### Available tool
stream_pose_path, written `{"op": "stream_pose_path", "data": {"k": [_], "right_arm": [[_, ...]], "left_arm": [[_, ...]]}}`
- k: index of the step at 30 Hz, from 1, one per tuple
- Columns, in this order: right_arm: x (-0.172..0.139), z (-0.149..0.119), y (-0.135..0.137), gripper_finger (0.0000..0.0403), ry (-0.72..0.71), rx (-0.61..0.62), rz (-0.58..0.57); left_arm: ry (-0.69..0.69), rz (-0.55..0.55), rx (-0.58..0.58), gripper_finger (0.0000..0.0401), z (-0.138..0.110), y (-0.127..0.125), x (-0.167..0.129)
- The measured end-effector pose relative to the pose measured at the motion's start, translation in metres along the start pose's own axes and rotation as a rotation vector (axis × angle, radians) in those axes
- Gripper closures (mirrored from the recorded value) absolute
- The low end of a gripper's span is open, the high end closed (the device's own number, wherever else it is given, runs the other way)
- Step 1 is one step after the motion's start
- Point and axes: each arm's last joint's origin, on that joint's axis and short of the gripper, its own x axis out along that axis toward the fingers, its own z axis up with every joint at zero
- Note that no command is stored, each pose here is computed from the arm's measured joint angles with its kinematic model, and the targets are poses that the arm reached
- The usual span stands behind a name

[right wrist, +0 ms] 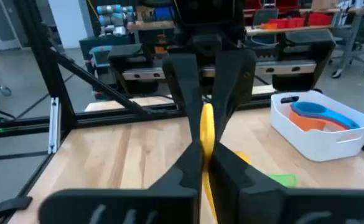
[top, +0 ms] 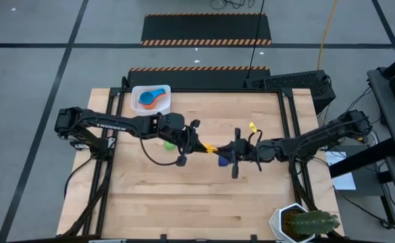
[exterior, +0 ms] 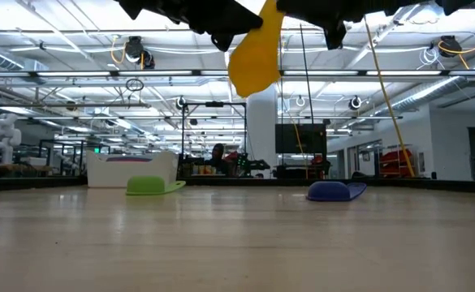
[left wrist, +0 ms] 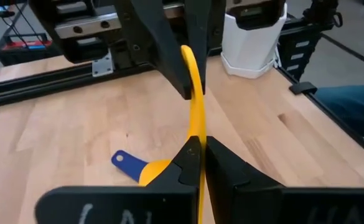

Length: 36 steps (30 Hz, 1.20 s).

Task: Nest measuring cups in basket
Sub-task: Stack the yellow measuring cup into the light blue measuring cup

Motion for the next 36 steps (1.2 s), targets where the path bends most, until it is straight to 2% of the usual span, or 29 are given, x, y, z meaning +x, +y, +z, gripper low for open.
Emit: {"op": "stream_pose_path", "data": {"k": [3,7,13,17,21,25,29,33,36], "right_arm": [[0.000,0.000,0.000,0.0394,-0.012,0.009,-0.002],[-0.002,0.001,-0.001,0.0400,-0.022,0.009,-0.032],[-0.012,0.012,-0.003,0.0401,-0.073,0.013,-0.097],[-0.022,0.019,-0.008,0.0402,-0.099,0.023,-0.121],[-0.034,0.019,-0.016,0.0402,-0.163,0.076,-0.122],[-0.045,0.013,-0.022,0.0402,-0.312,0.170,-0.099],[-0.054,0.006,-0.028,0.0402,-0.450,0.245,-0.056],[-0.055,0.003,-0.032,0.0402,-0.472,0.295,-0.067],[-0.053,0.004,-0.036,0.0402,-0.502,0.362,-0.080]], "left_arm": [[-0.011,0.019,-0.043,0.0383,0.001,0.001,0.000],[-0.024,0.084,-0.070,0.0328,0.004,0.001,-0.001],[-0.004,0.338,-0.033,0.0231,0.013,-0.008,-0.008],[-0.015,0.477,0.032,0.0191,0.026,-0.024,-0.019],[-0.061,0.509,0.107,0.0180,0.038,-0.047,-0.024],[-0.106,0.514,0.212,0.0179,0.048,-0.067,-0.025],[-0.072,0.530,0.333,0.0178,0.047,-0.090,-0.017],[0.022,0.558,0.480,0.0178,0.037,-0.114,0.001],[0.073,0.616,0.586,0.0178,0.030,-0.122,0.017]]}}
